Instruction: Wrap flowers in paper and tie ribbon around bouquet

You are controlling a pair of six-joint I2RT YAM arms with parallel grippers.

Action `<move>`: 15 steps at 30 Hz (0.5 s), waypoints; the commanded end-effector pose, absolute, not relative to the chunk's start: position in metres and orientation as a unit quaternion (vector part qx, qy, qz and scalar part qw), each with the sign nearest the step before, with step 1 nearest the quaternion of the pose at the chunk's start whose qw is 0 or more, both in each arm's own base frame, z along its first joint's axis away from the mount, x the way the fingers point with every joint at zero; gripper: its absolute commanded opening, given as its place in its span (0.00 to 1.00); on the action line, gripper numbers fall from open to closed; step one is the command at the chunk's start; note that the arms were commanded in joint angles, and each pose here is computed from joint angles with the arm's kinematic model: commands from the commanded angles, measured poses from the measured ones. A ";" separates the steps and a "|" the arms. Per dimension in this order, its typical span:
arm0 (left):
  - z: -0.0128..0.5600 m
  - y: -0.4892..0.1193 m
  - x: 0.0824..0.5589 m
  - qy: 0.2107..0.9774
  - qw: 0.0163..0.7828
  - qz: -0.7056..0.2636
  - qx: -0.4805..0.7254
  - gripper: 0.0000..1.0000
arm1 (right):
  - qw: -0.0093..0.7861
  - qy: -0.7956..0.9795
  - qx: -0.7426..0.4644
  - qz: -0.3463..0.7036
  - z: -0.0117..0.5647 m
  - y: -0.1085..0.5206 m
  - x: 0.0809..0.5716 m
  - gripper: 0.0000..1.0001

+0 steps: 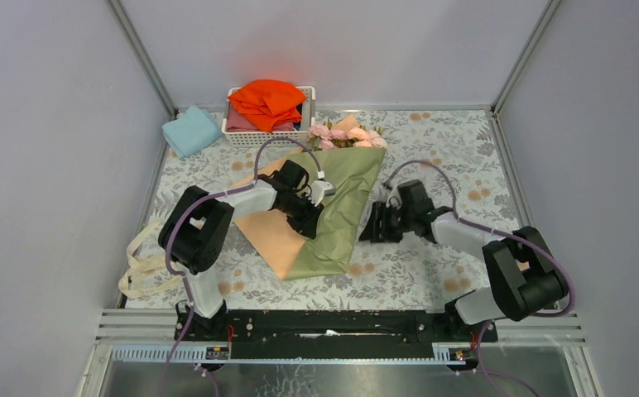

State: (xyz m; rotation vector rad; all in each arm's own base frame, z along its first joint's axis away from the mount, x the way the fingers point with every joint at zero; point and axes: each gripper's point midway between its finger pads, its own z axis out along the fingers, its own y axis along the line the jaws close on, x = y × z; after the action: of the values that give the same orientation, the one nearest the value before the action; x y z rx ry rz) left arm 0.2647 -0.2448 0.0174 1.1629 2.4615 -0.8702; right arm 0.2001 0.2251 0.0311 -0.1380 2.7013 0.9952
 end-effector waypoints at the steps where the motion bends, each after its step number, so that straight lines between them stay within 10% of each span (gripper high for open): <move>1: 0.001 -0.232 0.262 0.856 0.132 -0.280 0.413 0.29 | 0.247 0.899 -0.014 0.362 0.070 0.203 0.302 0.60; 5: 0.000 -0.232 0.263 0.857 0.133 -0.274 0.415 0.29 | 0.284 0.887 0.018 0.365 0.071 0.186 0.375 0.74; 15: -0.009 -0.231 0.250 0.847 0.127 -0.244 0.454 0.31 | 0.374 0.845 -0.097 0.370 0.108 0.147 0.518 0.64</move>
State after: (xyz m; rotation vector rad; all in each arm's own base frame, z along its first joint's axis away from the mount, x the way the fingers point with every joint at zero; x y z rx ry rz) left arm 0.2615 -0.2468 0.0170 1.2265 2.4263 -0.8413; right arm 0.4840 0.1449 0.0764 0.0360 2.2840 0.9098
